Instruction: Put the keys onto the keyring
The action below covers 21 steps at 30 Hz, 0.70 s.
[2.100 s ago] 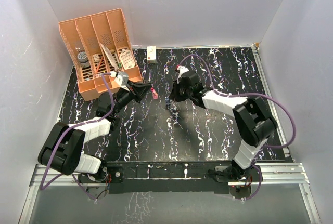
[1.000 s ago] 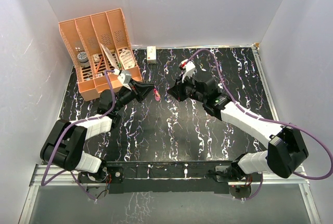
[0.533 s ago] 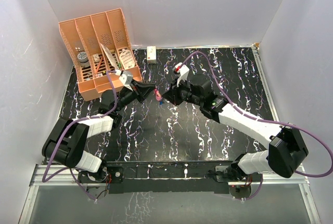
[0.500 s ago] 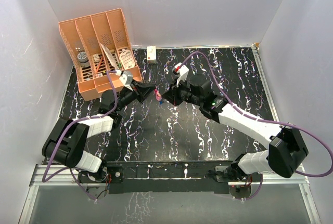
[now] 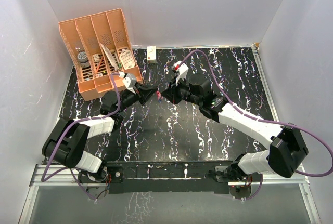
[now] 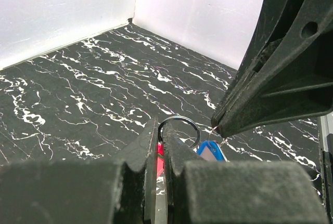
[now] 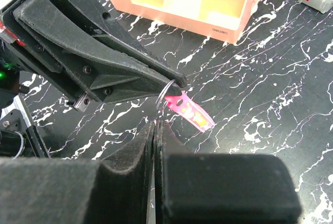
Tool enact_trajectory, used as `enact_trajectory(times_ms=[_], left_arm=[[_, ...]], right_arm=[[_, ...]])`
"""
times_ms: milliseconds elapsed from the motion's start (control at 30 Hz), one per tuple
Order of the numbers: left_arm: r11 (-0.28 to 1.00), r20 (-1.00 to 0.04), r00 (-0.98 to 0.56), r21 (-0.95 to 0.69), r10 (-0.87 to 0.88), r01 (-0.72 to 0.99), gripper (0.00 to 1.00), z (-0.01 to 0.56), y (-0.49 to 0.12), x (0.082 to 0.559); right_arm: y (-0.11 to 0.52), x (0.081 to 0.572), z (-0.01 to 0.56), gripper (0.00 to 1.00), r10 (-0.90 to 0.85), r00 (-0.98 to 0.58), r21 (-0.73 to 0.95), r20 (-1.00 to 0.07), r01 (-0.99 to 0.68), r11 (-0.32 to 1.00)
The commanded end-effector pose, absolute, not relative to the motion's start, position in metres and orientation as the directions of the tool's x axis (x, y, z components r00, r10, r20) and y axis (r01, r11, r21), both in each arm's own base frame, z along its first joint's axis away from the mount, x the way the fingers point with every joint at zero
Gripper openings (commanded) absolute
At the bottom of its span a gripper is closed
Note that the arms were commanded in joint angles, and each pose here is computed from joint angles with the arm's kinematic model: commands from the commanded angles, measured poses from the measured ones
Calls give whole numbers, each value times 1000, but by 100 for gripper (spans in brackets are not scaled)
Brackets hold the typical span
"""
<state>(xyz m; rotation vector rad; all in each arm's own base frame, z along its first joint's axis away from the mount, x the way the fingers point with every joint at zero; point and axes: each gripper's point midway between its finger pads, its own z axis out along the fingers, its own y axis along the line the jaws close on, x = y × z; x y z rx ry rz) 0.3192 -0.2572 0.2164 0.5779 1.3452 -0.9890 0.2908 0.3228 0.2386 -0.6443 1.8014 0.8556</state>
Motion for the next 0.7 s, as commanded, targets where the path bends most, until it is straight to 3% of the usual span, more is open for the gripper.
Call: enact_trajectory(times_ms=[0, 667], left_arm=[[480, -967, 24, -104, -252, 871, 0, 228, -259, 314], [464, -972, 31, -83, -233, 882, 0, 226, -265, 311]], right_arm=[[327, 298, 277, 0, 25, -289, 244, -957, -757, 606], [328, 299, 276, 0, 28, -292, 248, -956, -754, 608]])
